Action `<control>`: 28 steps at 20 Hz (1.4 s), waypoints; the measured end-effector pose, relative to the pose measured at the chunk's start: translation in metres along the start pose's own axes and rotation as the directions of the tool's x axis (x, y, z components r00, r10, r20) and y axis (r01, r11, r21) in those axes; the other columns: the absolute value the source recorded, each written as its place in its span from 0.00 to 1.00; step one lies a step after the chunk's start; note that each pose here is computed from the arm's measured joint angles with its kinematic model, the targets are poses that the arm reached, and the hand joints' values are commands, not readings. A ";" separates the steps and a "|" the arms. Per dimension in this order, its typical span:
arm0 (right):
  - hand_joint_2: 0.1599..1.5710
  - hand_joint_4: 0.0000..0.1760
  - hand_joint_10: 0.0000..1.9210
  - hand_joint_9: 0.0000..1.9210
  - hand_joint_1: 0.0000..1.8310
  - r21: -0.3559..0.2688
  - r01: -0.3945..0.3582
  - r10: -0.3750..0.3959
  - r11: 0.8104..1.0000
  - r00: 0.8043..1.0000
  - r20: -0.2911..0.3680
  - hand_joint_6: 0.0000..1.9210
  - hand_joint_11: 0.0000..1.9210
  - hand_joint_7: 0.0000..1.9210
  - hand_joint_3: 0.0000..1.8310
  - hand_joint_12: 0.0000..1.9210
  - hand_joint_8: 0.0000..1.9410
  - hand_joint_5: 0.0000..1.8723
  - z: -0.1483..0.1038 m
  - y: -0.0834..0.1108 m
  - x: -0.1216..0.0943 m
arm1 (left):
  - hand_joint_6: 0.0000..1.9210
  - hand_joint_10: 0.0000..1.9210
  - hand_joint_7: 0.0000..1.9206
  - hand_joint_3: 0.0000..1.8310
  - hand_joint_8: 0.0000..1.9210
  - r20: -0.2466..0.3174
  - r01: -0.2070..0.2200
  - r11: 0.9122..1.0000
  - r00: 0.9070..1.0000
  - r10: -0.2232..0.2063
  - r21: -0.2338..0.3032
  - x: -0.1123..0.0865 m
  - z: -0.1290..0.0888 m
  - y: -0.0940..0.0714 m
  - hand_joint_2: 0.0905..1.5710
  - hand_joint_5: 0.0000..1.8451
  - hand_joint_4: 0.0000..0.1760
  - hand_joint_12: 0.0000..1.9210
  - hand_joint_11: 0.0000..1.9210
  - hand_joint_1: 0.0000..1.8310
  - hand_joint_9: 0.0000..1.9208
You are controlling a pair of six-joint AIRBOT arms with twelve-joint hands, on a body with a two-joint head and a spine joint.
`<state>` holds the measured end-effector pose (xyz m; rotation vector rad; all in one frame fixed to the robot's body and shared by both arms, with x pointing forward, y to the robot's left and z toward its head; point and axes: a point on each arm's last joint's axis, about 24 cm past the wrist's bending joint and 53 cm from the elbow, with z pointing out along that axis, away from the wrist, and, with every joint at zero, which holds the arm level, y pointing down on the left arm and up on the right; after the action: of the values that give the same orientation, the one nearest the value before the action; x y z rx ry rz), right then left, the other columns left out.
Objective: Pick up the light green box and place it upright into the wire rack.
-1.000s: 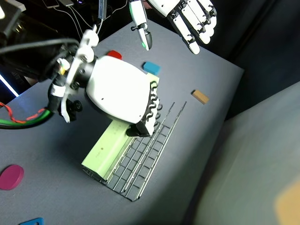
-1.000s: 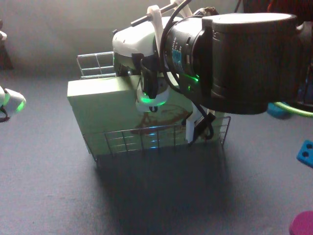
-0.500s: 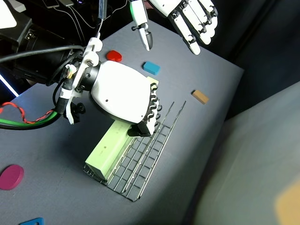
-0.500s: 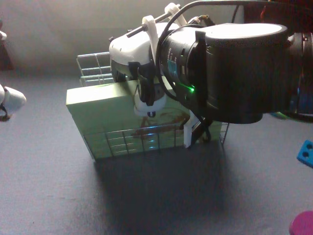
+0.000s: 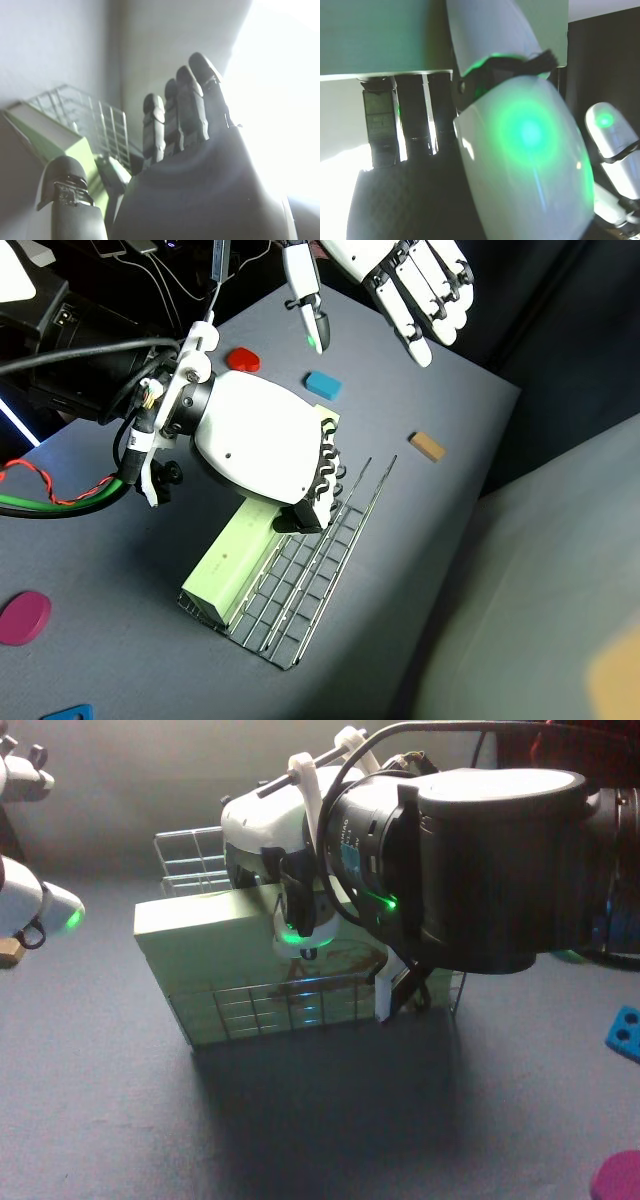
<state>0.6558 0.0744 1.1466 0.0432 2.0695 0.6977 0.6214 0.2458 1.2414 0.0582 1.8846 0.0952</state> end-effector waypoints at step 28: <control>0.60 0.00 0.03 0.29 0.43 -0.048 -0.058 0.063 0.997 0.992 0.105 0.01 0.10 0.32 0.00 0.63 0.01 0.30 -0.105 -0.021 -0.072 | 0.00 0.00 0.08 0.00 0.00 0.005 0.067 0.987 0.998 -0.068 0.145 0.011 0.015 -0.076 0.68 0.11 0.32 0.33 0.00 0.09 0.10</control>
<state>0.6196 -0.0125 1.2346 0.1159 1.9569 0.7628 0.6329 0.1719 1.2191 0.0942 1.8791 -0.0883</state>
